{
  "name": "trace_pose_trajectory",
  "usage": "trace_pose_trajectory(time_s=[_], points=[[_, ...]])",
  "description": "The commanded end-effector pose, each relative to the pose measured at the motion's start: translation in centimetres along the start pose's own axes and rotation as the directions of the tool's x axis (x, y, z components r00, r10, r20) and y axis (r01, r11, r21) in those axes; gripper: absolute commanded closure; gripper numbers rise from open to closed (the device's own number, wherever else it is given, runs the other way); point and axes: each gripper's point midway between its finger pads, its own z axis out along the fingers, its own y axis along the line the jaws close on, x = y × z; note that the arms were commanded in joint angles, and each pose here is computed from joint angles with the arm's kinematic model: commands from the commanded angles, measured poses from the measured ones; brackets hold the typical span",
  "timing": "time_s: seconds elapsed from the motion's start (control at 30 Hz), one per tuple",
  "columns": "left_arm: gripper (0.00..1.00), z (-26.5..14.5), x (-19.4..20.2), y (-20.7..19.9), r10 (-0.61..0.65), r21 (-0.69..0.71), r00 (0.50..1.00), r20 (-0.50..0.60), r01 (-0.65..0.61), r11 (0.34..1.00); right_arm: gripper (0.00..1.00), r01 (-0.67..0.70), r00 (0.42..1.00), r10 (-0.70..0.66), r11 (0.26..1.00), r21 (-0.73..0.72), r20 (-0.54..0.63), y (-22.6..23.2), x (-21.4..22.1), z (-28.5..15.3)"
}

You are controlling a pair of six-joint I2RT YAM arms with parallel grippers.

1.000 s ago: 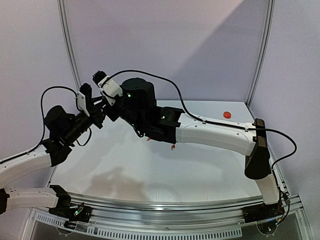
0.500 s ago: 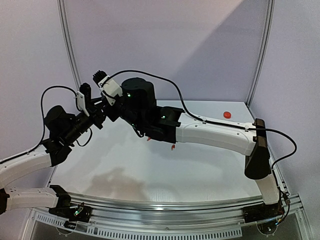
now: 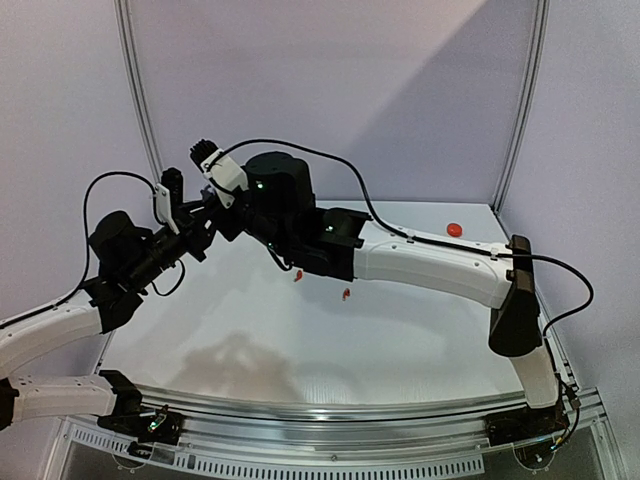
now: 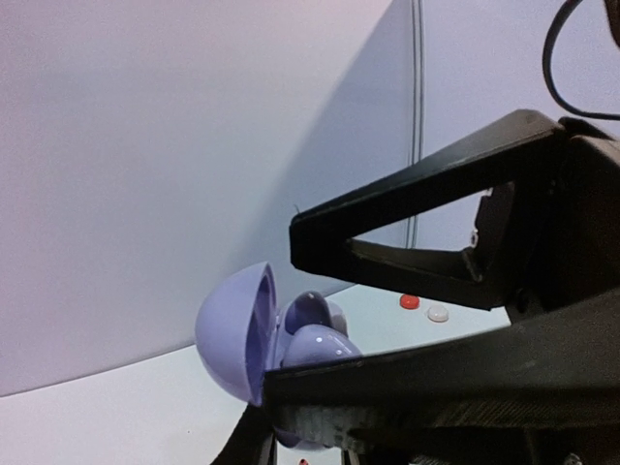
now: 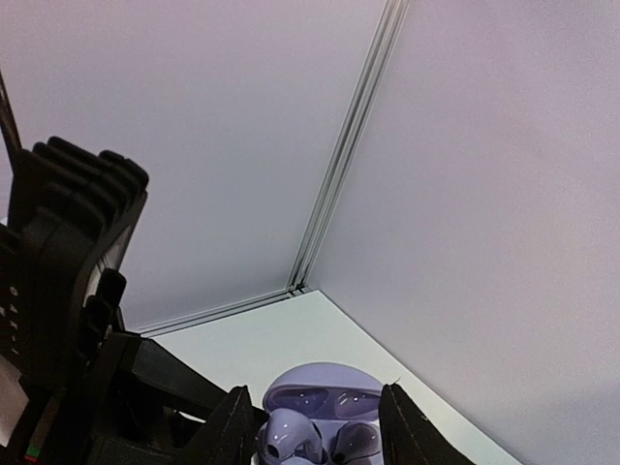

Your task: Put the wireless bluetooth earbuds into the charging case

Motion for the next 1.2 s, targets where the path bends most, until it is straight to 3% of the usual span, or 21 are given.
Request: trace_pose_trajectory(time_s=[0.0, 0.3, 0.5, 0.6, 0.73, 0.83, 0.93, 1.03, 1.17], points=[[1.0, -0.3, -1.5, -0.4, -0.021, 0.03, 0.999, 0.036, 0.02, 0.999, 0.53, -0.015, 1.0, 0.016, 0.997, -0.073, 0.011, 0.5, -1.5, -0.8], [1.0, -0.3, -0.5, -0.4, -0.022, 0.03, 1.0, -0.001, 0.022, 0.999, 0.42, -0.076, 0.99, 0.088, 0.991, -0.107, 0.108, -0.8, -6.4, -2.8], [1.0, -0.4, -0.7, -0.7, 0.004, 0.051, 1.0, 0.009, -0.004, 0.999, 0.41, -0.098, 0.989, 0.112, 0.987, -0.13, 0.102, -2.0, -8.3, -4.7], [1.0, -0.4, -0.7, -0.9, 0.014, 0.061, 1.0, 0.009, -0.014, 0.998, 0.49, -0.109, 0.989, 0.123, 0.981, -0.159, 0.081, -2.0, -8.6, -5.5], [1.0, -0.4, -0.7, -1.5, 0.049, 0.098, 0.999, 0.017, -0.05, 0.994, 0.68, -0.121, 0.992, 0.124, 0.973, -0.197, 0.001, -1.4, -7.0, -5.9], [1.0, -0.5, -0.7, -1.9, 0.079, 0.12, 0.997, 0.024, -0.081, 0.99, 0.88, -0.132, 0.991, 0.122, 0.966, -0.222, -0.061, -0.7, -5.4, -5.9], [1.0, -0.6, -0.7, -2.3, 0.126, 0.142, 0.991, 0.033, -0.129, 0.981, 0.98, -0.154, 0.986, 0.134, 0.956, -0.248, -0.095, 0.0, -4.6, -5.9], [1.0, -0.6, -0.4, -2.8, 0.144, 0.17, 0.989, 0.028, -0.147, 0.974, 0.98, -0.166, 0.985, 0.144, 0.944, -0.286, -0.096, 0.7, -4.7, -6.0], [1.0, -0.8, 0.1, -3.4, 0.133, 0.212, 0.991, 0.004, -0.131, 0.969, 0.85, -0.163, 0.984, 0.13, 0.935, -0.316, -0.121, 1.6, -3.7, -5.8]])
